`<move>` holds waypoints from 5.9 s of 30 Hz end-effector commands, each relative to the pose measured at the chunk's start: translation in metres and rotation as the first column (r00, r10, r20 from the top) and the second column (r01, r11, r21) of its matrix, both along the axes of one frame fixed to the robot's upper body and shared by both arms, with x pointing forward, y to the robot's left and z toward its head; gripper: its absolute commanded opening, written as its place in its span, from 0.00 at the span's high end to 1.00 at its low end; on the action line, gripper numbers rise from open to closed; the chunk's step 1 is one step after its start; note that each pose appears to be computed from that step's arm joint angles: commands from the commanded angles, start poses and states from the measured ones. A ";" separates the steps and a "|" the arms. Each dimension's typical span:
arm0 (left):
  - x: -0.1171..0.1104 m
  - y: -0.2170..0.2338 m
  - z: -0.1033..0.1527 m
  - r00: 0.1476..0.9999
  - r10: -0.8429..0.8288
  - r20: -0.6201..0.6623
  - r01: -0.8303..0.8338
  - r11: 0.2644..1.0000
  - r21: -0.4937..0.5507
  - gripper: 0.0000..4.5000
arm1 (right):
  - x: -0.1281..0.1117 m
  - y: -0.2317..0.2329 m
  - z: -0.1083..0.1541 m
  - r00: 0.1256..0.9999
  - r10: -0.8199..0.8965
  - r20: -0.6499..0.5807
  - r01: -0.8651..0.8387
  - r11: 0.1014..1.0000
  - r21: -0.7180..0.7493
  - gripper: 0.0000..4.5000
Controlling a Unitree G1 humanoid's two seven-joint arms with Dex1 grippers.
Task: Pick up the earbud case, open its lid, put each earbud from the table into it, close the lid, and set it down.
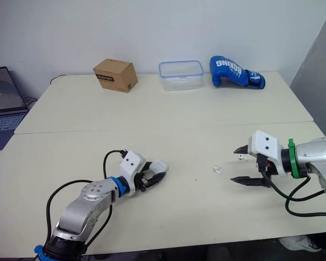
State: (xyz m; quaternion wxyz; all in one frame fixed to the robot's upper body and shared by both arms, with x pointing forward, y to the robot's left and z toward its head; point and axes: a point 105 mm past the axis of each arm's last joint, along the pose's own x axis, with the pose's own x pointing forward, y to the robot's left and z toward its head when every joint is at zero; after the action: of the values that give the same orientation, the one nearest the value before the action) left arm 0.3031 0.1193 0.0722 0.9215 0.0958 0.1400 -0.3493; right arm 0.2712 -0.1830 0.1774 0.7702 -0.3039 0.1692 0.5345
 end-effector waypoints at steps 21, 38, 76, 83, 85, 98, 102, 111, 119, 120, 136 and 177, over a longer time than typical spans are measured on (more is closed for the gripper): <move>0.002 -0.023 0.131 0.625 -0.543 0.561 0.340 0.836 0.431 0.39 | 0.007 0.078 0.057 0.863 0.047 -0.503 0.223 0.858 0.463 0.00; -0.005 -0.060 0.162 0.380 -0.660 0.648 0.430 0.747 0.507 0.39 | 0.023 0.094 0.062 0.844 0.066 -0.532 0.246 0.835 0.493 0.00; -0.002 -0.075 0.158 0.348 -0.669 0.656 0.441 0.735 0.515 0.39 | 0.023 0.112 0.065 0.841 0.119 -0.528 0.209 0.829 0.519 0.82; -0.002 -0.075 0.157 0.357 -0.669 0.652 0.436 0.736 0.518 0.39 | 0.023 0.113 0.064 0.842 0.120 -0.525 0.203 0.832 0.516 0.82; -0.001 -0.075 0.155 0.372 -0.672 0.640 0.444 0.734 0.514 0.39 | 0.023 0.113 0.063 0.842 0.119 -0.526 0.205 0.832 0.515 0.82; -0.003 -0.060 0.171 0.514 -0.634 0.578 0.518 0.766 0.380 0.01 | 0.020 0.111 0.060 0.843 0.110 -0.527 0.204 0.840 0.502 0.82; -0.004 -0.040 0.172 0.627 -0.642 0.441 0.557 0.766 0.321 0.01 | 0.024 0.107 0.056 0.867 0.068 -0.494 0.194 0.867 0.460 0.82; -0.012 -0.018 0.172 0.782 -0.614 0.107 0.609 0.789 0.080 0.01 | 0.023 0.098 0.035 0.986 0.129 -0.102 -0.121 0.989 0.082 0.82; -0.013 -0.023 0.166 0.779 -0.626 0.027 0.622 0.778 0.092 0.01 | 0.022 0.097 0.031 0.975 0.222 0.006 -0.221 0.972 -0.084 0.82; -0.014 -0.026 0.166 0.771 -0.636 0.019 0.633 0.769 0.089 0.01 | 0.023 0.097 0.030 0.974 0.228 0.009 -0.226 0.969 -0.098 0.82; -0.013 -0.061 0.151 0.707 -0.707 -0.015 0.699 0.697 0.159 0.41 | 0.041 0.115 0.032 0.958 0.278 0.074 -0.252 0.934 -0.254 0.82; 0.004 -0.071 0.136 0.733 -0.680 0.009 0.666 0.722 0.188 0.82 | 0.041 0.137 0.047 0.950 0.298 0.089 -0.268 0.930 -0.250 0.82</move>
State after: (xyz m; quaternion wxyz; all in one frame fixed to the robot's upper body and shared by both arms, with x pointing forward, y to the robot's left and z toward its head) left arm 0.3113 0.0536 0.2043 0.7333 0.2352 0.1016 -0.6297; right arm 0.3161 -0.0537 0.2073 0.6574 -0.4259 0.1762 0.5961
